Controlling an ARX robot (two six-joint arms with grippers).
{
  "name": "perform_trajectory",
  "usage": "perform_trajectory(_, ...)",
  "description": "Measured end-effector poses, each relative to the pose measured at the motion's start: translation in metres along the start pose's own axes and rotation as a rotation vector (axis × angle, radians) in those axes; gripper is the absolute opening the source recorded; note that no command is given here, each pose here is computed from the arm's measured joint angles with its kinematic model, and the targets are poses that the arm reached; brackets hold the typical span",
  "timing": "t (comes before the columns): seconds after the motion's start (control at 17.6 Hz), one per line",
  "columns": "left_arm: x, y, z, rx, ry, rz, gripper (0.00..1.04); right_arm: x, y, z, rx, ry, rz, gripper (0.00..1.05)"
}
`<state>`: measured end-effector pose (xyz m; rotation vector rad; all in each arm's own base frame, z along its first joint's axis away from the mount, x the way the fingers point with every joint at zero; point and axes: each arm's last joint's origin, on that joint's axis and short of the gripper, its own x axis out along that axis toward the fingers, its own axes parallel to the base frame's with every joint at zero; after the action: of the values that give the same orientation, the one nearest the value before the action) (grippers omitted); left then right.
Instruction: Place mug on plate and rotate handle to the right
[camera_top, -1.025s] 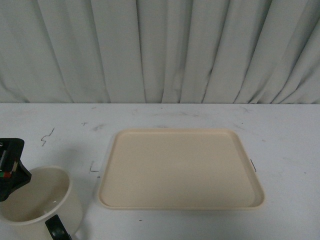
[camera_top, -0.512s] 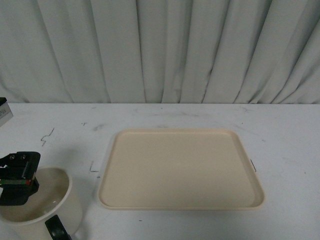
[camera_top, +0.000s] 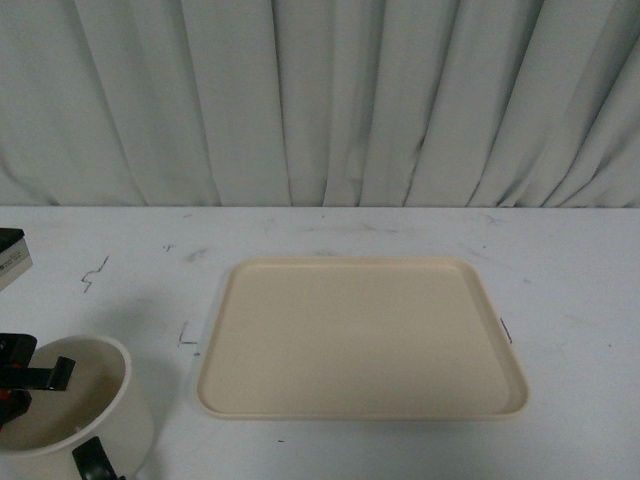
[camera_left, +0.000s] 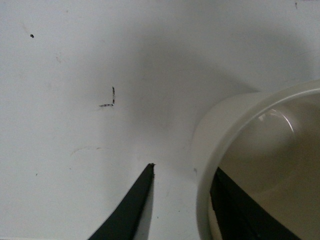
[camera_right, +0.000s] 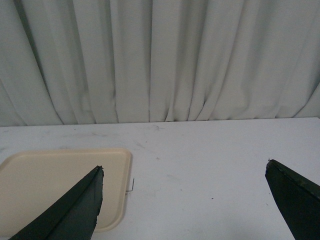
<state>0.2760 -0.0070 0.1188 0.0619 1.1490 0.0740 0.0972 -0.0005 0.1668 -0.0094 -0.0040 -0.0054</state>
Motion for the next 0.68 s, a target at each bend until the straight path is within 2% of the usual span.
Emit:
perform_trajectory(0.17, -0.011, 0.001, 0.001, 0.002, 0.0, 0.01, 0.06, 0.0, 0.0, 0.0, 0.0, 0.0, 0.0, 0.98)
perform_trajectory(0.23, -0.019, 0.0, 0.006, 0.003, -0.02, 0.009, 0.03, 0.0, 0.0, 0.0, 0.0, 0.0, 0.0, 0.98)
perform_trajectory(0.34, -0.035, -0.001, 0.022, 0.008, -0.07, 0.024, 0.03, 0.0, 0.0, 0.0, 0.0, 0.0, 0.0, 0.98)
perform_trajectory(0.4, -0.045, -0.009, 0.038, 0.026, -0.113, 0.009, 0.03, 0.0, 0.0, 0.0, 0.0, 0.0, 0.0, 0.98)
perform_trajectory(0.51, -0.053, -0.034, 0.061, 0.073, -0.164, -0.039, 0.03, 0.0, 0.0, 0.0, 0.0, 0.0, 0.0, 0.98)
perform_trajectory(0.68, -0.05, -0.093, 0.095, 0.162, -0.197, -0.154, 0.03, 0.0, 0.0, 0.0, 0.0, 0.0, 0.0, 0.98)
